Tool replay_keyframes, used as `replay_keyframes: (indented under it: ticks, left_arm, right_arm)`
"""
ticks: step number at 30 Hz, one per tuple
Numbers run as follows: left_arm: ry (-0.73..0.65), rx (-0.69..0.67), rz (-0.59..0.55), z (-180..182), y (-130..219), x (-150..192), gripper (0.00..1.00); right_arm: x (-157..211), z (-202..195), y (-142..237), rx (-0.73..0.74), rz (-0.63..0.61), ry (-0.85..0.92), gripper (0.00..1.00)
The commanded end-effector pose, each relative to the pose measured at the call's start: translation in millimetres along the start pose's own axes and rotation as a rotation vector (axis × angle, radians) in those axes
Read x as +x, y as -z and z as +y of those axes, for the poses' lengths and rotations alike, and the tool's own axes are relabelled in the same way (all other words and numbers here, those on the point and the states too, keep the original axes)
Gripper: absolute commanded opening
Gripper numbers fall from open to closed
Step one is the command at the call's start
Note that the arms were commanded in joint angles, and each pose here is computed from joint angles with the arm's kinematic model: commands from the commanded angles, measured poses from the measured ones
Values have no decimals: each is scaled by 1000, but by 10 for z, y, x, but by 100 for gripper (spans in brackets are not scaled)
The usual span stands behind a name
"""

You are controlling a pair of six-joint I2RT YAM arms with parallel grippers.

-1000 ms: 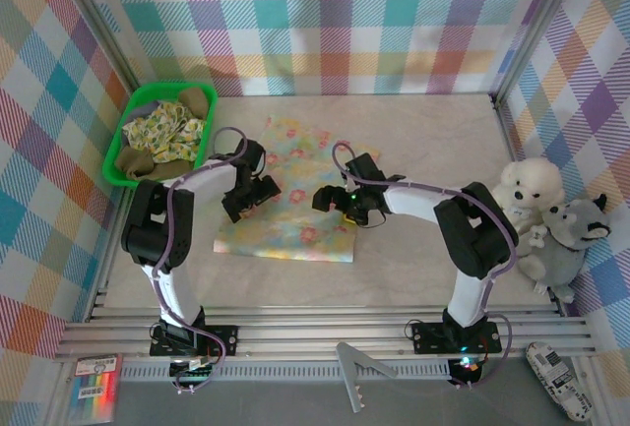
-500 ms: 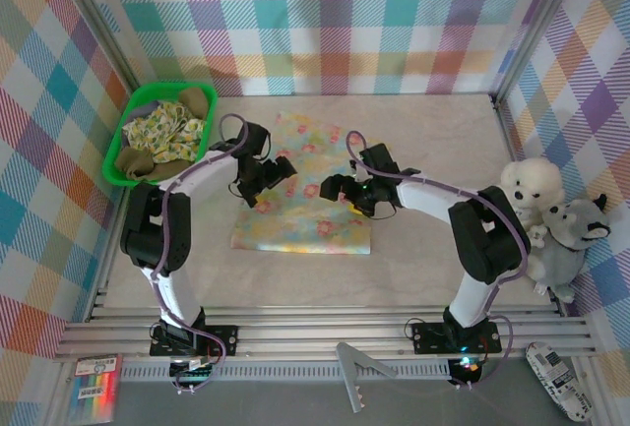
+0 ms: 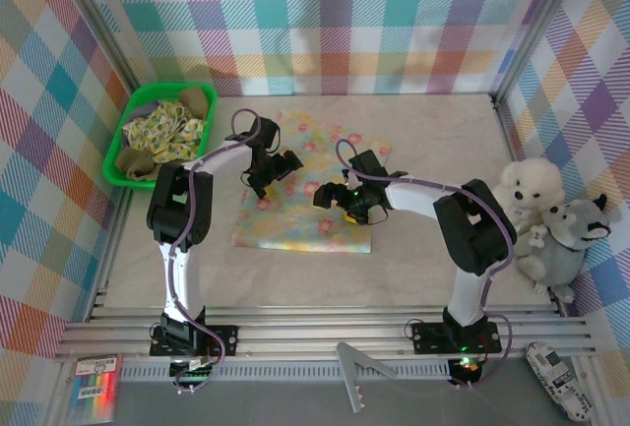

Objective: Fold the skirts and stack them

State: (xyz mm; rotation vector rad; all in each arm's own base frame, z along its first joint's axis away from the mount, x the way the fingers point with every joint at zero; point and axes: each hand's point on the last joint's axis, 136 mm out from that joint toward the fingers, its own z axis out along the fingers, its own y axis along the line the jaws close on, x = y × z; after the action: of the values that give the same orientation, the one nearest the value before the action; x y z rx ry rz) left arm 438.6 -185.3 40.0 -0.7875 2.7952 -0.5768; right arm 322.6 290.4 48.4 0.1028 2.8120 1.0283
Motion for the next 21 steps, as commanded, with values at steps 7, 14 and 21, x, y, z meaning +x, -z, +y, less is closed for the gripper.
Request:
replay_keyframes:
  ticks: [7, 14, 21]
  left_arm:
    - [-73, -2, -125, 24, 798, -79, 100]
    - [36, 91, -15, 222, 912, 449, 100]
    - [99, 33, 67, 664, 677, 839, 100]
  right_arm:
    - [-104, 82, 434, -7, -186, 111, 99]
    - [63, 127, 576, -9, -143, 261, 99]
    - [269, 89, 430, -77, -65, 215, 99]
